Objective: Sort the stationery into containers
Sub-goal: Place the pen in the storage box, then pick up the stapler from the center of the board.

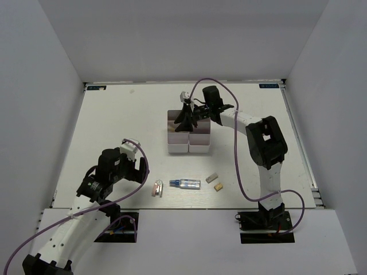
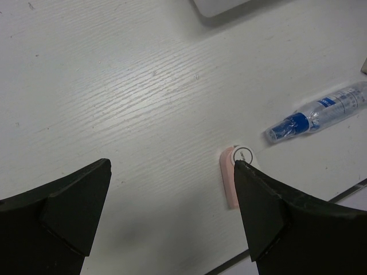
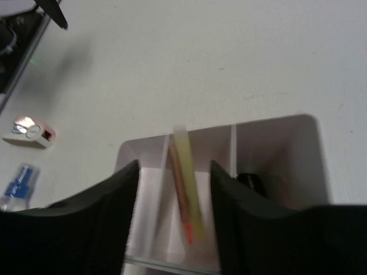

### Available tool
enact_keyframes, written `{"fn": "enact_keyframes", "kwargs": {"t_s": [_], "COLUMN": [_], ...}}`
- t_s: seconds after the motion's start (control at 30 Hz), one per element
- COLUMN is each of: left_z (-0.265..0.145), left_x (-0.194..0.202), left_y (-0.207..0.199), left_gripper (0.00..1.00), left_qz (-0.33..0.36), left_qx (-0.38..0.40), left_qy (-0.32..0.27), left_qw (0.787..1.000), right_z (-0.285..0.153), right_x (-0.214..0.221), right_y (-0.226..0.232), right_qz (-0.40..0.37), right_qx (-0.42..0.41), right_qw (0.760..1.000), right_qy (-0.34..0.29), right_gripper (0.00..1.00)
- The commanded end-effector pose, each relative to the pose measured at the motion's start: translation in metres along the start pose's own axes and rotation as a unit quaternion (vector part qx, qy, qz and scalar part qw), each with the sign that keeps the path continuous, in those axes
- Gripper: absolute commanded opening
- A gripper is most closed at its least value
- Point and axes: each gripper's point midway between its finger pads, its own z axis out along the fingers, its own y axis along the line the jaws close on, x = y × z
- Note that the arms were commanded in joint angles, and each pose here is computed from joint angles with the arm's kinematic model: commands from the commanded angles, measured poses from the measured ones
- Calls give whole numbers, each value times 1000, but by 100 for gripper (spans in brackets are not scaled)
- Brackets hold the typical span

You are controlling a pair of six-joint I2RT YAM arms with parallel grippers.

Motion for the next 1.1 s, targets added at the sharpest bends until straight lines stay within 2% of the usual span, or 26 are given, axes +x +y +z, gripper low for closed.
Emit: {"fn": "enact_keyframes", "kwargs": {"t_s": [0.0, 0.13, 0.23, 0.27, 0.3, 0.33, 0.37, 0.47, 0.53, 0.57, 0.63, 0.7, 0.73, 0.77, 0.8, 0.83, 0.87, 0.9, 0.97, 1.0, 1.03, 1.07], "left_z": [2, 3, 4, 5, 5, 6, 6, 7, 9, 8, 9, 9, 8, 9, 6, 2, 1, -5, -8, -14, -9, -11], "left_x": [-3, -2, 1, 0, -1, 0, 0, 0, 0, -2, 3, 4, 7, 7, 9, 2, 1, -11, -1, -9, 1, 8], "left_y": [-3, -5, -8, -9, -10, -14, -16, -26, -34, -39, -45, -48, -48, -45, -44, -50, -50, -46, -52, -51, -45, -56], "left_gripper": [98, 98, 93, 90, 80, 76, 65, 48, 35, 35, 35, 40, 49, 58, 72, 77, 80, 82, 88, 88, 88, 88], "left_qz": [0, -2, -3, -3, -2, -2, -3, -5, -10, -15, -27, -37, -55, -51, -52, -60, -48, -53, -48, -45, -36, -27], "left_qx": [11, 16, 26, 30, 34, 46, 49, 81, 105, 118, 134, 137, 133, 112, 100, 98, 84, 57, 33, 20, -20, -7], "left_qy": [-3, 0, 7, 8, 7, 12, 13, 20, 25, 25, 43, 53, 64, 65, 74, 72, 73, 67, 103, 104, 133, 151], "left_qw": [1000, 1000, 1000, 1000, 999, 999, 999, 996, 994, 993, 990, 988, 988, 990, 991, 991, 993, 995, 993, 993, 990, 988], "right_z": [-5, -9, -11, -11, -15, -14, -17, -19, -25, -28, -36, -42, -50, -52, -59, -66, -70, -79, -93, -102, -116, -131], "right_x": [-4, -16, -32, -37, -52, -53, -65, -75, -89, -94, -107, -99, -98, -96, -85, -86, -82, -67, -50, -46, -31, -44], "right_y": [5, 7, 11, 12, 21, 23, 28, 39, 49, 56, 58, 66, 66, 69, 77, 80, 83, 101, 106, 103, 109, 104], "right_qz": [-29, -36, -28, -31, -36, -25, -30, -19, -11, -5, 5, 72, 101, 129, 184, 186, 162, 196, 165, 121, 108, 70], "right_qx": [-2, 4, 5, 4, 1, -2, -2, -11, -14, -15, 12, 25, 49, 51, 52, 59, 58, 64, 112, 153, 193, 246], "right_qw": [1000, 999, 999, 999, 999, 999, 999, 999, 999, 999, 999, 997, 994, 990, 981, 980, 984, 975, 974, 975, 969, 961], "right_qy": [2, -4, -14, -19, -29, -31, -39, -44, -49, -47, -40, -6, 5, 7, 24, 31, 45, 82, 108, 102, 114, 102], "right_gripper": [62, 59, 43, 35, 32, 32, 31, 29, 24, 22, 0, 0, 0, 9, 78, 91, 91, 91, 91, 91, 91, 91]}}
